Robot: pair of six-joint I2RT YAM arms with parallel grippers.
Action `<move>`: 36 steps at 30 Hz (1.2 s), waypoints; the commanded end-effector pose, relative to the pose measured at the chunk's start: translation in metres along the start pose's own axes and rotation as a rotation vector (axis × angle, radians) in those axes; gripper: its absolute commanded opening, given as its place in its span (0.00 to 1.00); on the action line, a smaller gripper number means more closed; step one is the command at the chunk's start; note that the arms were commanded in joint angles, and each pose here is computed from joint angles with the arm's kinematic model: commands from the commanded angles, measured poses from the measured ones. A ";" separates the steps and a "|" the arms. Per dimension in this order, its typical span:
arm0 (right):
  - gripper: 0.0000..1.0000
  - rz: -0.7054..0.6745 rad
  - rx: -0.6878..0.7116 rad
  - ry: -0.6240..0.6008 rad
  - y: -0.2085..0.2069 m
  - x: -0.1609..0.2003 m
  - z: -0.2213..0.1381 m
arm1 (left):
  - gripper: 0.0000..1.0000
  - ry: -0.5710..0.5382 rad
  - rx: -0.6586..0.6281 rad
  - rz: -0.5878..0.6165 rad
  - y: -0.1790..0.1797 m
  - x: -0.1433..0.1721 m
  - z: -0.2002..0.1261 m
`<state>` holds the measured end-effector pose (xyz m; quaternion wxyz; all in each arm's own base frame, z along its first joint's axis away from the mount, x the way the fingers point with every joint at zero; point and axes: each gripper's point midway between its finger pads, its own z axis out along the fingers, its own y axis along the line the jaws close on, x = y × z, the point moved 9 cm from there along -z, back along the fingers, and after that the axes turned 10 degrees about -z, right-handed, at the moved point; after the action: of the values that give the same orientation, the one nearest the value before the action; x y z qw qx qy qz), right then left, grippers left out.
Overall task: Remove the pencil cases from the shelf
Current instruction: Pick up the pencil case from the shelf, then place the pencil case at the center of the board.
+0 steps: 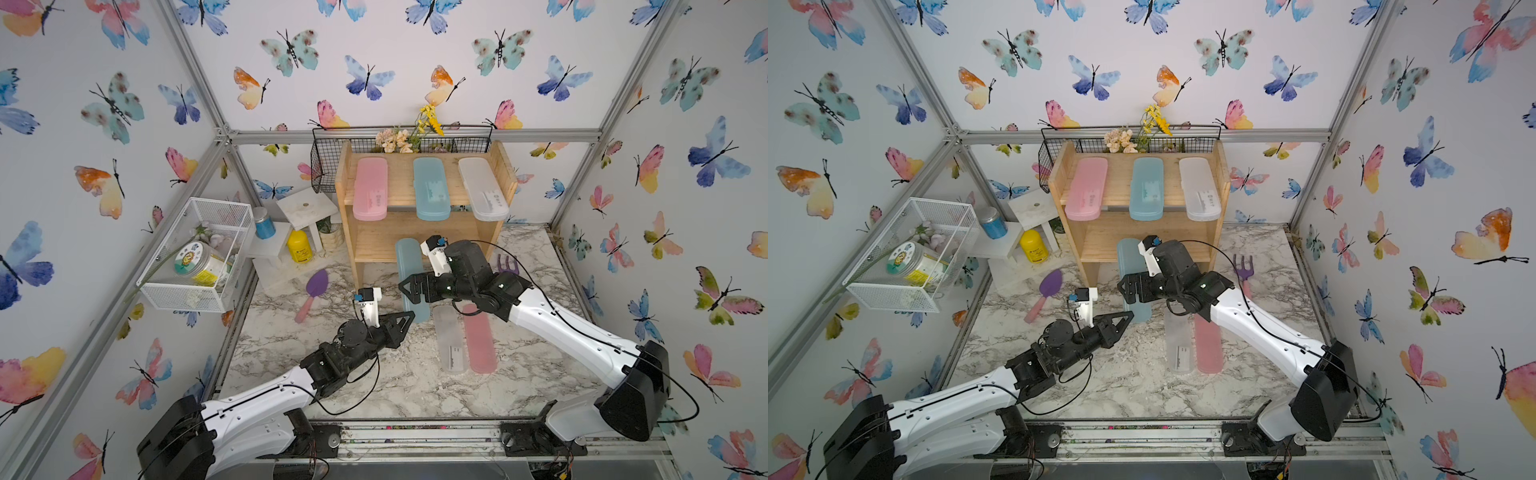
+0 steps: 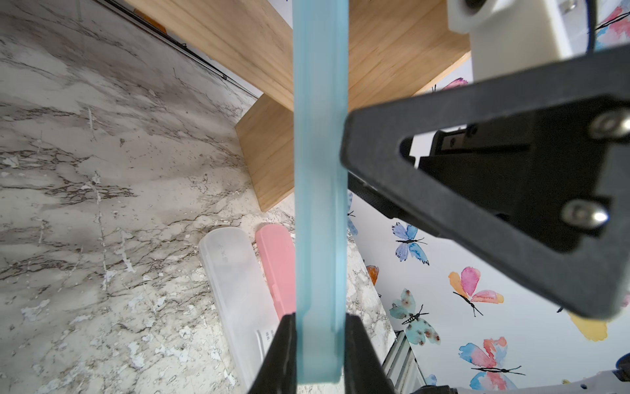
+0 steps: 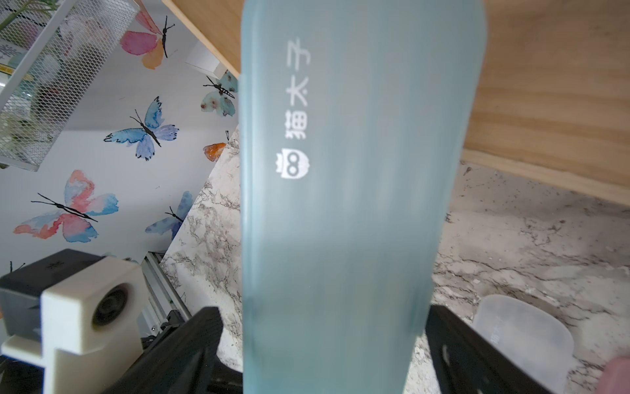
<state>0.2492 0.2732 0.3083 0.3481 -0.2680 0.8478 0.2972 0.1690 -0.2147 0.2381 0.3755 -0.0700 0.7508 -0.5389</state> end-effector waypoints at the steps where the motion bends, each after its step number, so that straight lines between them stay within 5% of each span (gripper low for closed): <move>1: 0.99 -0.007 -0.002 -0.036 0.003 -0.009 0.002 | 0.10 -0.050 0.021 0.021 -0.008 -0.007 -0.005; 10: 0.98 -0.006 -0.004 -0.021 0.000 -0.005 0.012 | 0.11 -0.037 0.020 0.026 -0.008 -0.005 -0.002; 16: 0.77 -0.009 -0.013 -0.027 0.001 -0.005 0.012 | 0.15 -0.035 0.026 0.033 -0.008 -0.005 -0.003; 18: 0.75 -0.009 -0.009 -0.025 0.000 -0.004 0.012 | 0.25 -0.036 0.026 0.035 -0.008 -0.004 -0.003; 22: 0.75 -0.013 0.036 -0.009 -0.004 0.002 0.008 | 0.78 -0.048 -0.006 0.043 -0.006 -0.006 -0.005; 24: 0.75 -0.021 0.079 0.000 -0.008 0.008 0.001 | 0.96 -0.069 -0.056 0.055 -0.004 -0.008 -0.008; 31: 0.77 -0.014 0.207 0.089 -0.023 0.049 -0.025 | 0.99 -0.225 -0.342 0.083 0.012 -0.023 -0.040; 36: 0.77 0.133 0.181 0.181 -0.032 0.095 -0.013 | 0.99 -0.356 -0.491 0.081 0.018 -0.036 -0.071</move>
<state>0.2129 0.2222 0.2606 0.3148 -0.2374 0.8921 0.2207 0.1578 -0.1601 0.2552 0.4640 -0.1734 0.7727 -0.3968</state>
